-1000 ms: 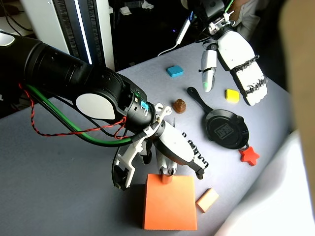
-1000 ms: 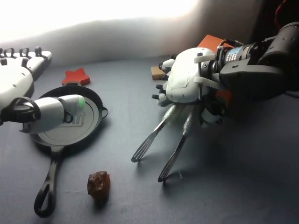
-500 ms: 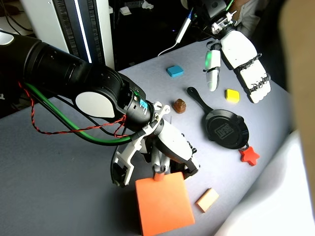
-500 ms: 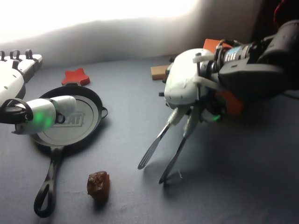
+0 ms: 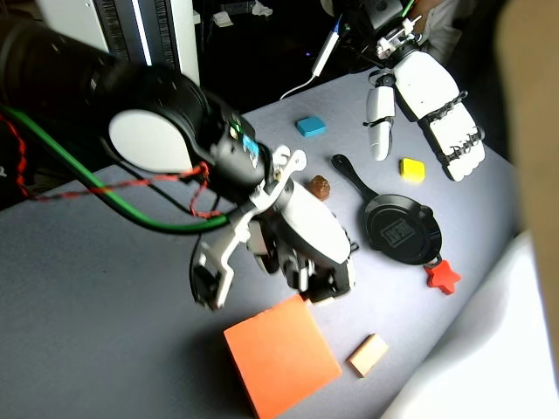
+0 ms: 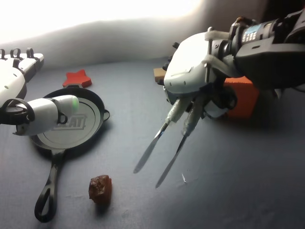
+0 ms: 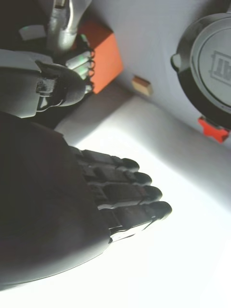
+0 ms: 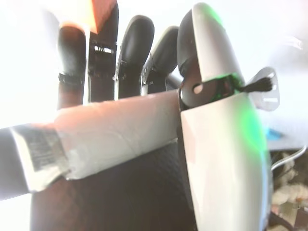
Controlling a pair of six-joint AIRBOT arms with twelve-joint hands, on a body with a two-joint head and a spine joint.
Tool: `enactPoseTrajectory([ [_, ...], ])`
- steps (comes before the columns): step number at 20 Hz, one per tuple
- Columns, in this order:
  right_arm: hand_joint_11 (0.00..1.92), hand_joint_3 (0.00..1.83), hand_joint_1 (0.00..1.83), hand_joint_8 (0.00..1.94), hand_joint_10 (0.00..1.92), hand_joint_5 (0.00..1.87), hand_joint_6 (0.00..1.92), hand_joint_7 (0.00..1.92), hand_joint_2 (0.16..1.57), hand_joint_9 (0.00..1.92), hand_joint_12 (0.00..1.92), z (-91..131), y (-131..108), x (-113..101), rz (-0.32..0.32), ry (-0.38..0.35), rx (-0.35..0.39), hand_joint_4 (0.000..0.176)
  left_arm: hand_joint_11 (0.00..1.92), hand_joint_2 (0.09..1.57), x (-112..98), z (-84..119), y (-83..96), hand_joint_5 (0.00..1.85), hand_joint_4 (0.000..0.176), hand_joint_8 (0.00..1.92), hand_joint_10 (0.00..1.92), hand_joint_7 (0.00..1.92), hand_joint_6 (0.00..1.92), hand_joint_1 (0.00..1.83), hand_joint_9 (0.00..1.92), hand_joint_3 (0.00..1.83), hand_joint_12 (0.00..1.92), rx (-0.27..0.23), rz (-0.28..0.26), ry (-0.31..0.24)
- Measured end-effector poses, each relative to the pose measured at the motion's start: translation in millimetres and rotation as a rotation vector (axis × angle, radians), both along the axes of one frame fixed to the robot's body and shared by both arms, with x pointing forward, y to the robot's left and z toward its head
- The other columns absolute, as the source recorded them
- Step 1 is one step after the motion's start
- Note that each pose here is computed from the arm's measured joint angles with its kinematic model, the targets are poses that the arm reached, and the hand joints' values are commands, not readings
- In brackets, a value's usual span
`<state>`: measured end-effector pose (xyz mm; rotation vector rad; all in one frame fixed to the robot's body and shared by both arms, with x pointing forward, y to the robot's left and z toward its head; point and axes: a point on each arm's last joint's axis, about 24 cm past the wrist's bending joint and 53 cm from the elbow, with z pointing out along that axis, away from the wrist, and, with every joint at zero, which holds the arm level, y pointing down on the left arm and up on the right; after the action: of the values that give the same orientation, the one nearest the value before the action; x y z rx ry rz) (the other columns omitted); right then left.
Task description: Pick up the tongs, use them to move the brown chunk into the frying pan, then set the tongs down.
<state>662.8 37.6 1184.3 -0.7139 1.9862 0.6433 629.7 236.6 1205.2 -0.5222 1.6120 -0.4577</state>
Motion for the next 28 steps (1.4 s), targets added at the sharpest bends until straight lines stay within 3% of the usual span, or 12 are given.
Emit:
enactPoseTrajectory([
  [2,0.52,0.0,1.14,0.12,0.51,0.9,1.09,1.15,1.16,0.95,1.54,1.2,-7.2,0.8,-0.084,0.023,0.014,0.0,0.0,1.21,0.0,-1.0,0.9,0.04,0.0,0.0,0.0,0.07,0.0,0.0,0.05,0.0,0.13,-0.005,0.004,0.004],
  [4,0.52,0.0,1.14,0.07,0.52,0.91,1.08,1.17,1.15,0.94,1.53,1.9,-17.6,6.0,-0.183,0.05,0.04,0.0,0.0,1.21,0.9,-0.3,2.2,0.05,0.0,0.0,0.01,0.09,0.0,0.0,0.07,0.0,0.19,-0.006,0.008,0.004],
  [5,0.53,0.0,1.2,0.69,0.52,0.96,1.06,1.06,1.12,0.96,1.53,4.3,-23.3,7.9,-0.232,0.062,0.061,0.0,0.0,1.21,2.2,0.4,4.2,0.04,0.0,0.0,0.0,0.07,0.0,0.0,0.06,0.0,0.16,-0.007,0.013,0.002],
  [6,0.49,0.0,1.15,0.54,0.53,0.91,1.1,1.0,1.15,0.94,1.53,9.1,-26.7,7.5,-0.268,0.057,0.084,0.0,0.0,1.21,2.8,1.3,5.5,0.04,0.0,0.0,0.0,0.07,0.0,0.0,0.06,0.0,0.15,-0.007,0.017,-0.001],
  [7,0.49,0.0,1.15,0.54,0.53,0.91,1.1,1.0,1.15,0.94,1.53,12.6,-27.8,4.3,-0.288,0.054,0.105,0.0,0.0,1.21,2.8,1.6,5.7,0.04,0.0,0.0,0.0,0.07,0.0,0.0,0.06,0.0,0.15,-0.007,0.019,-0.002],
  [8,0.49,0.0,1.14,0.2,0.57,0.91,1.09,1.11,1.15,0.92,1.55,13.2,-25.5,-2.9,-0.297,0.067,0.122,0.0,0.0,1.22,2.8,1.3,5.3,0.04,0.0,0.0,0.0,0.07,0.0,0.0,0.06,0.0,0.15,-0.007,0.017,-0.001],
  [9,0.49,0.0,1.14,0.13,0.58,0.9,1.1,1.13,1.16,0.92,1.54,11.4,-20.3,-12.5,-0.295,0.091,0.132,0.0,0.0,1.22,2.8,1.2,5.3,0.04,0.0,0.0,0.0,0.07,0.0,0.0,0.06,0.0,0.15,-0.007,0.017,0.0],
  [11,0.49,0.0,1.13,0.09,0.58,0.88,1.12,1.13,1.16,0.9,1.54,8.9,-7.4,-30.6,-0.302,0.133,0.159,0.0,0.0,1.22,2.8,1.4,5.2,0.05,0.0,0.0,0.0,0.08,0.0,0.0,0.06,0.0,0.18,-0.007,0.016,-0.001],
  [15,0.46,0.0,1.13,0.05,0.56,0.87,1.14,1.12,1.17,0.88,1.52,16.2,8.1,-46.8,-0.317,0.119,0.237,0.0,0.0,1.22,3.0,1.4,5.8,0.04,0.0,0.0,0.01,0.07,0.01,0.0,0.06,0.0,0.11,-0.006,0.018,-0.001],
  [20,0.41,0.01,1.12,0.01,0.48,0.84,1.19,1.08,1.19,0.85,1.52,-8.1,1.1,-47.8,-0.48,0.145,0.24,0.0,0.0,1.23,3.3,0.2,7.3,0.05,0.0,0.0,0.0,0.07,0.0,0.0,0.06,0.0,0.14,-0.009,0.023,0.004],
  [24,0.41,0.0,1.12,0.0,0.46,0.84,1.18,1.07,1.19,0.85,1.5,-10.5,1.4,-43.3,-0.544,0.144,0.251,0.0,0.0,1.23,3.3,0.3,7.2,0.05,0.0,0.0,0.0,0.08,0.0,0.0,0.07,0.0,0.17,-0.006,0.022,0.003],
  [28,0.42,0.0,1.12,0.01,0.46,0.85,1.17,1.08,1.18,0.86,1.49,-17.7,2.3,-42.8,-0.637,0.205,0.304,0.0,0.0,1.22,3.7,0.3,8.5,0.04,0.0,0.0,0.0,0.06,0.0,0.0,0.05,0.0,0.14,-0.006,0.026,0.004],
])
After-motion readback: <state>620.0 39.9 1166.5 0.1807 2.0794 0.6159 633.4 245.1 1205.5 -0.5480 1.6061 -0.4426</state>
